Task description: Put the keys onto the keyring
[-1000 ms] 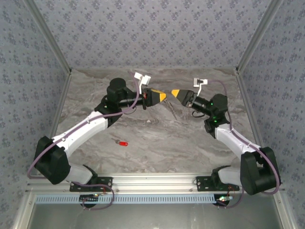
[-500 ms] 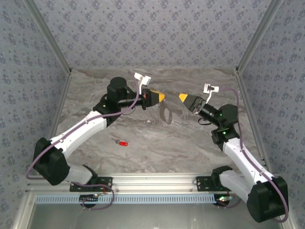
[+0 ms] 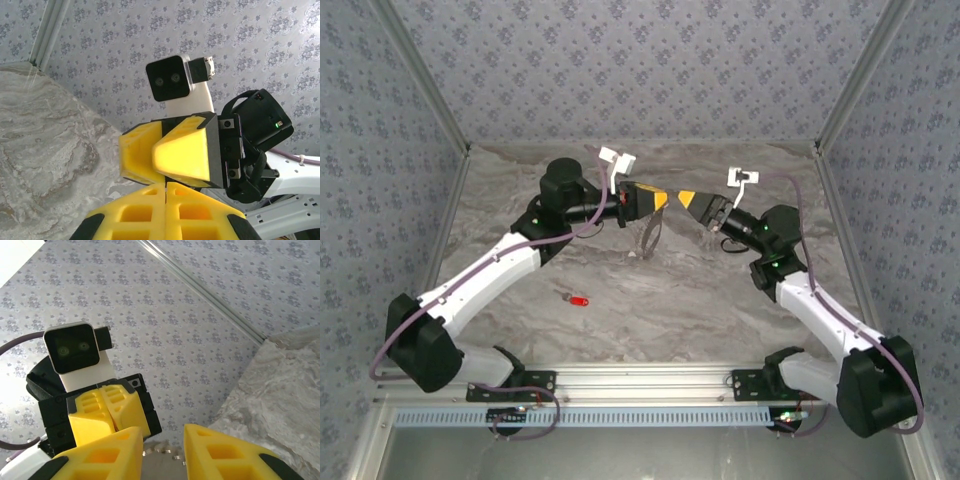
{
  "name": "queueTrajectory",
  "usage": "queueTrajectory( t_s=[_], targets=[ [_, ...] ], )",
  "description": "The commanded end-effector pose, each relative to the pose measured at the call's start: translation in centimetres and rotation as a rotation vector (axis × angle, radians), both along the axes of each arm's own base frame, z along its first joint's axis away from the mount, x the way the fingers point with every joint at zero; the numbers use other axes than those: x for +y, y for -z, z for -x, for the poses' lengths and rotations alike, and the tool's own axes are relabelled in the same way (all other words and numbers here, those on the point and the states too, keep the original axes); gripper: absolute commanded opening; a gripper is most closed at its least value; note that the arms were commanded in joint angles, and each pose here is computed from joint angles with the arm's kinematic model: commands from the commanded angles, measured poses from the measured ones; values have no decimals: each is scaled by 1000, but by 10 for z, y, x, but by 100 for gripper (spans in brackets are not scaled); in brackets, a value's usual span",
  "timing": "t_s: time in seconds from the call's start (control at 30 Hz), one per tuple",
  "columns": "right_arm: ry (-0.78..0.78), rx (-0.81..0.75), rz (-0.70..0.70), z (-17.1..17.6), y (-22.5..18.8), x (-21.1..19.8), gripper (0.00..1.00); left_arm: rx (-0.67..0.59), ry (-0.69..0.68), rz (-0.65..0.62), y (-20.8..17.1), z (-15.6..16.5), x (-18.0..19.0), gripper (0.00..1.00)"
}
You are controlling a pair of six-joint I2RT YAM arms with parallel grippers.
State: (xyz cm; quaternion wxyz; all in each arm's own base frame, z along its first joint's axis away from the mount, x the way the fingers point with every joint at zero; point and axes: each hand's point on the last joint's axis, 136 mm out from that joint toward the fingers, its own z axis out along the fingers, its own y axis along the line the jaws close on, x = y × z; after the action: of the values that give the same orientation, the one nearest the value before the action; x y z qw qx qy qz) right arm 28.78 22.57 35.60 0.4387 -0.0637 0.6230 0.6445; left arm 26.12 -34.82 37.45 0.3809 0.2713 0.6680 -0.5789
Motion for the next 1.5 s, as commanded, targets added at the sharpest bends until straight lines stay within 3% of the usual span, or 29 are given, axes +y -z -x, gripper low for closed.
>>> queueTrajectory(
  t_s=[0.0, 0.97, 1.33, 1.47],
  targets=[
    [-39, -93, -38, 8, -27, 7, 30, -79, 2, 70, -39, 11, 4, 0],
    [-150, -86, -86, 26, -27, 17, 25, -99, -33, 67, -40, 4, 3, 0],
    [-175, -62, -92, 27, -22, 22, 28, -109, -31, 74, -44, 6, 4, 0],
    [-174, -62, -93, 27, -22, 22, 20, -109, -31, 74, -44, 7, 5, 0]
  ],
)
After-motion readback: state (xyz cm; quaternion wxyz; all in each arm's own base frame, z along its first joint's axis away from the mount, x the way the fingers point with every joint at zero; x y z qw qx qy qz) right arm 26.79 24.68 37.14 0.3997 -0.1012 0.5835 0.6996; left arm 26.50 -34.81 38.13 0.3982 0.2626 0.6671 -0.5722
